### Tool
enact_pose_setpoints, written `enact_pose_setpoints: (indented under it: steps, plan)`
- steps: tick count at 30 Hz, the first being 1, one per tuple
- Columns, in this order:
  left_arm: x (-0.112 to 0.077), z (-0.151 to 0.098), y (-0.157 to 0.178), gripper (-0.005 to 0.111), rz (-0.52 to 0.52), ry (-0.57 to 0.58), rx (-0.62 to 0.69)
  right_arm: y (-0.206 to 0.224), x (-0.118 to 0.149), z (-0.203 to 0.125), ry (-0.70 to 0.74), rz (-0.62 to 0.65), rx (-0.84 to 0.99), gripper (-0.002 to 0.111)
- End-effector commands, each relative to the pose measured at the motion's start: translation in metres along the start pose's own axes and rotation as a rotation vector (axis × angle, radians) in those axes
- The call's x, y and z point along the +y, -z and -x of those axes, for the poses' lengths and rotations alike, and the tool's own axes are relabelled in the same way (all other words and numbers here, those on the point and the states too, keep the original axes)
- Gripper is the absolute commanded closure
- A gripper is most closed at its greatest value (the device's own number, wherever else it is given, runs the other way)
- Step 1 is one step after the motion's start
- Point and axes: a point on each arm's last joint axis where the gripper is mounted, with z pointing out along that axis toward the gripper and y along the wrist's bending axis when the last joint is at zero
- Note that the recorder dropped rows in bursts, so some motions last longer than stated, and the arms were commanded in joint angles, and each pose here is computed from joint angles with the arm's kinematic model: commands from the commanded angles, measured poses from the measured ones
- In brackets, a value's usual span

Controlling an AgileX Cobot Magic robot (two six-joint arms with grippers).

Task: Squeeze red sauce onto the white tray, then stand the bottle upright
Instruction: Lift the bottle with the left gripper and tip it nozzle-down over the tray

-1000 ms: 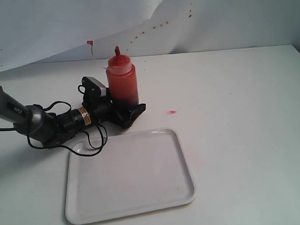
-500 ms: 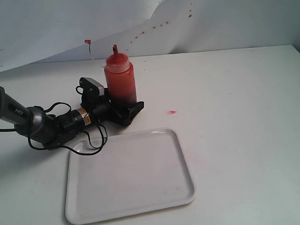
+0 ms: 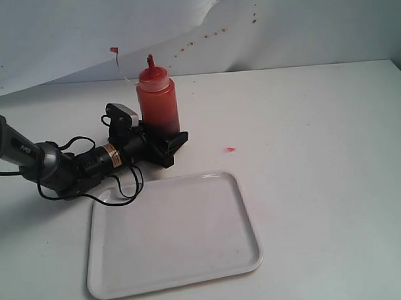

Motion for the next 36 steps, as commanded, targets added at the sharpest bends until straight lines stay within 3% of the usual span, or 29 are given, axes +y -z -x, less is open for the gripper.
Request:
enact_pose_setpoints:
  steps: [1,5,10,20,27,36]
  plan:
    - [-0.003,0.009,-0.001,0.107,-0.017,-0.006,-0.019,0.0,0.0,-0.001,-0.007,-0.003,-0.002,0.108]
    - [-0.009,0.029,0.0,0.107,-0.068,-0.067,-0.031,0.0,0.0,-0.001,-0.007,-0.003,-0.002,0.108]
    - [-0.011,0.066,0.017,0.107,-0.038,-0.135,-0.073,0.0,0.0,-0.001,-0.007,-0.003,-0.002,0.108]
    - [-0.021,0.122,0.099,0.107,0.073,-0.279,-0.098,0.0,0.0,-0.001,-0.007,-0.003,-0.002,0.108]
    - [-0.045,0.161,0.148,0.107,0.21,-0.492,0.055,0.0,0.0,-0.001,-0.007,-0.003,-0.002,0.108]
    - [-0.076,0.205,0.201,0.107,0.354,-0.65,0.131,0.0,0.0,-0.001,-0.007,-0.003,-0.002,0.108]
